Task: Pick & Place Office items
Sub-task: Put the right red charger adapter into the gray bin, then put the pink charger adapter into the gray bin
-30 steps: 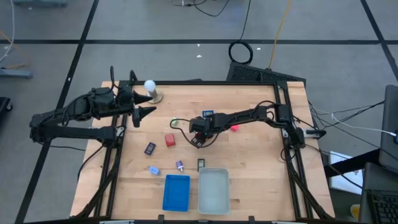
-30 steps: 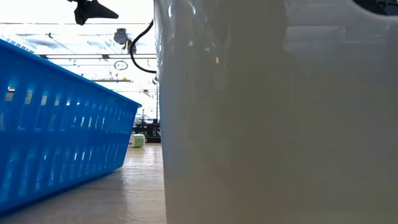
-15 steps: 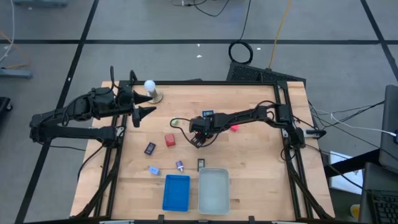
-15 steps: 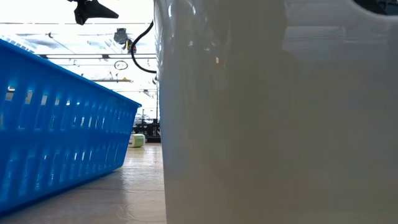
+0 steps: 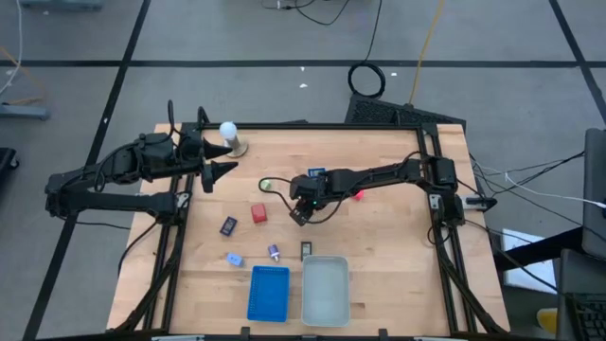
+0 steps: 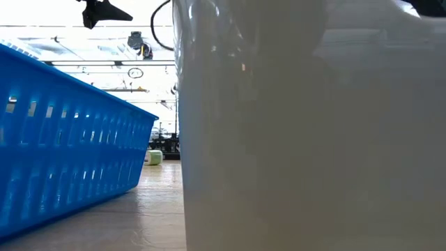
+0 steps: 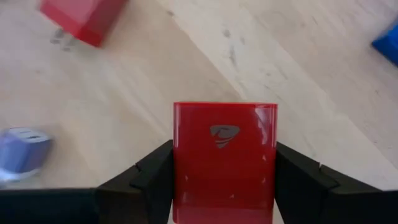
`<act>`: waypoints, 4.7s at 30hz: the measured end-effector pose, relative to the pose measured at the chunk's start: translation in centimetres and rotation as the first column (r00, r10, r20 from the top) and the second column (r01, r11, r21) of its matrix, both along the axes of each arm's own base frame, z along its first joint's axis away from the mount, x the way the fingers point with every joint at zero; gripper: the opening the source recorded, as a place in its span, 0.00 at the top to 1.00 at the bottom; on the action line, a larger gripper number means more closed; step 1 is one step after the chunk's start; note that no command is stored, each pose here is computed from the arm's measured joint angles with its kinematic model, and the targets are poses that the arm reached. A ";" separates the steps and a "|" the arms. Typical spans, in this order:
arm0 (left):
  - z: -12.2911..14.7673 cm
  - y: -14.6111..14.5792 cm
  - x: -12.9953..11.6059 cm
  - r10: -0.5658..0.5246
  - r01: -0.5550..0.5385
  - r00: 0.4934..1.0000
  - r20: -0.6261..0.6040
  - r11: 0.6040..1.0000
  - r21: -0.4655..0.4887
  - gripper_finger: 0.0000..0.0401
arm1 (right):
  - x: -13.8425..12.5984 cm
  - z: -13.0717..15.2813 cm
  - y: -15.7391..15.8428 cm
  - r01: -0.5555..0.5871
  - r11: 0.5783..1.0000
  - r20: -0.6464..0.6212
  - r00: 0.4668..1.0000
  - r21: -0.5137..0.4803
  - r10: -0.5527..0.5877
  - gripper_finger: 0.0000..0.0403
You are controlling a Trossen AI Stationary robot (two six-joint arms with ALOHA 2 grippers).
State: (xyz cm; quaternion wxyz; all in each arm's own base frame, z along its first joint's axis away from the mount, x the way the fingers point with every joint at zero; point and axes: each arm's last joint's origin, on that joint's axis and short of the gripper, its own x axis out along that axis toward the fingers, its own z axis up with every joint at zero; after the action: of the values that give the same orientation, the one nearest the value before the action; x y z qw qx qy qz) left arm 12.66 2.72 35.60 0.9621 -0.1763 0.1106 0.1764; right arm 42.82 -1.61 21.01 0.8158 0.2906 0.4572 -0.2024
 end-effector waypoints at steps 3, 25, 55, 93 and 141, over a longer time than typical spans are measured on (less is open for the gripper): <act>0.0 0.0 0.0 0.004 -0.003 1.000 0.004 1.000 -0.013 0.32 | -0.3 0.6 0.3 -0.016 1.000 0.000 1.000 -0.004 0.016 0.49; 1.2 0.0 0.3 0.030 -0.017 0.986 0.161 0.996 -0.084 0.32 | -4.9 10.3 3.2 -0.195 0.977 0.198 0.958 -0.086 0.208 0.49; -0.1 0.8 4.1 0.058 -0.045 0.994 0.087 0.988 -0.144 0.32 | -8.0 12.2 14.8 -0.556 0.823 0.280 0.777 -0.111 0.563 0.49; 0.4 0.2 4.2 -0.004 0.015 0.992 0.125 0.996 -0.089 0.32 | -3.8 1.0 18.9 -0.642 0.763 0.061 0.761 -0.083 0.646 0.42; 0.7 0.0 3.6 -0.018 0.036 0.987 0.157 0.993 -0.115 0.32 | -8.1 11.6 9.5 -0.455 0.877 0.138 0.869 -0.153 0.475 0.26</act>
State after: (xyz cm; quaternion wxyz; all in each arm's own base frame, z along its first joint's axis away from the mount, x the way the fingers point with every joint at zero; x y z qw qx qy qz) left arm 16.27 2.73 36.32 0.9580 -0.2445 0.0477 0.1422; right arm 34.70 7.87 32.57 0.8922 0.1406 0.4292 -0.0002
